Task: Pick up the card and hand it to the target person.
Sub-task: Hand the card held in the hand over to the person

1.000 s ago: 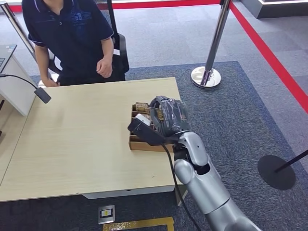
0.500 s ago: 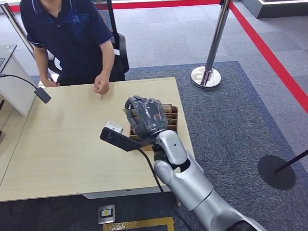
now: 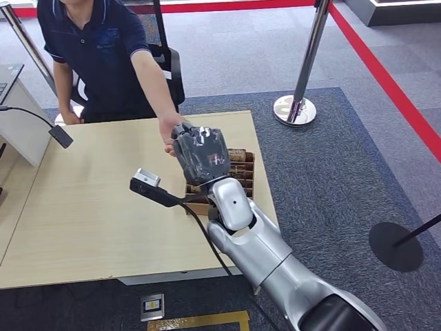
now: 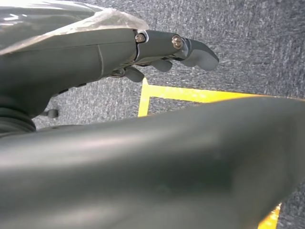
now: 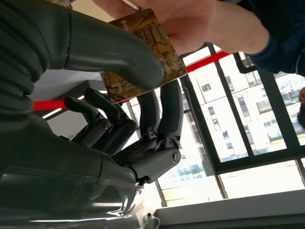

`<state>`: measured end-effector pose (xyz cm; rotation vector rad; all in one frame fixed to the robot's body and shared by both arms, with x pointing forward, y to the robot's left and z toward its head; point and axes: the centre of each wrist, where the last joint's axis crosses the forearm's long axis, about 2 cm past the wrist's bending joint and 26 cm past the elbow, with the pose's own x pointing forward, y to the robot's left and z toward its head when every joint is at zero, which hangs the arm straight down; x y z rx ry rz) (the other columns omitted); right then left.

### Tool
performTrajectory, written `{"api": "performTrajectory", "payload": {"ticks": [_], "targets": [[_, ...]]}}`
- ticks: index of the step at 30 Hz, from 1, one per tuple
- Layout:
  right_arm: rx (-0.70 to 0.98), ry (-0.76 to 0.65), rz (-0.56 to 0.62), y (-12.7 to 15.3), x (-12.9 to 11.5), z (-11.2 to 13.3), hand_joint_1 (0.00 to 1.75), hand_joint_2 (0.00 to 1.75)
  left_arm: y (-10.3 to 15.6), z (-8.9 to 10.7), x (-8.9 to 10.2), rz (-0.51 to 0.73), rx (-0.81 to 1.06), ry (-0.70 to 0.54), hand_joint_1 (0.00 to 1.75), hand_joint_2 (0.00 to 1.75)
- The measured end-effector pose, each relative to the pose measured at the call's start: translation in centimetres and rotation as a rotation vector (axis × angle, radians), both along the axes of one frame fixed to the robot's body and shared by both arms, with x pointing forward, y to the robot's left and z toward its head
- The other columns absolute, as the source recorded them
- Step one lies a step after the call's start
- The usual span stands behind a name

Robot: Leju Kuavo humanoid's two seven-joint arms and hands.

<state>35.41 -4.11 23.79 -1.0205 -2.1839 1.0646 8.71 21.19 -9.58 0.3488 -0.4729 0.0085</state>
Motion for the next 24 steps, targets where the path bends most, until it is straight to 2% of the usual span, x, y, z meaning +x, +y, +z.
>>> {"api": "performTrajectory", "payload": {"ticks": [7, 10, 11, 13, 14, 15, 17, 20, 24], "targets": [[0.000, 0.063, 0.036, 0.7, 0.2, -0.9, 1.75, 1.75, -0.1, 0.0, 0.0, 0.000, 0.001, 0.000, 0.00, 0.00], [-0.004, 0.086, 0.045, 0.9, 0.2, -1.3, 1.61, 1.75, -0.1, 0.0, 0.0, 0.001, 0.001, 0.000, 0.00, 0.00], [-0.006, 0.092, 0.048, 0.9, 0.2, -1.4, 1.47, 1.75, -0.1, 0.0, 0.0, 0.002, 0.000, 0.000, 0.00, 0.00], [-0.009, 0.106, 0.052, 1.0, 0.3, -1.6, 0.93, 1.75, -0.1, 0.0, 0.0, 0.003, 0.000, 0.000, 0.00, 0.00], [-0.011, 0.113, 0.054, 1.1, 0.3, -1.7, 0.55, 1.75, -0.1, 0.0, 0.0, 0.003, 0.000, 0.000, 0.00, 0.00], [-0.012, 0.120, 0.056, 1.1, 0.3, -1.8, 0.25, 1.75, -0.1, 0.0, 0.0, 0.003, 0.000, 0.000, 0.00, 0.00], [-0.011, 0.135, 0.060, 1.2, 0.3, -2.0, 0.00, 1.75, -0.1, 0.0, 0.0, 0.003, 0.001, 0.000, 0.00, 0.00], [-0.014, 0.146, 0.064, 1.3, 0.3, -2.3, 0.00, 1.75, -0.1, 0.0, 0.0, 0.003, 0.003, 0.001, 0.00, 0.00], [-0.017, 0.152, 0.067, 1.4, 0.3, -2.6, 0.00, 0.00, -0.1, 0.0, 0.0, 0.004, 0.003, 0.001, 0.00, 0.00]]}}
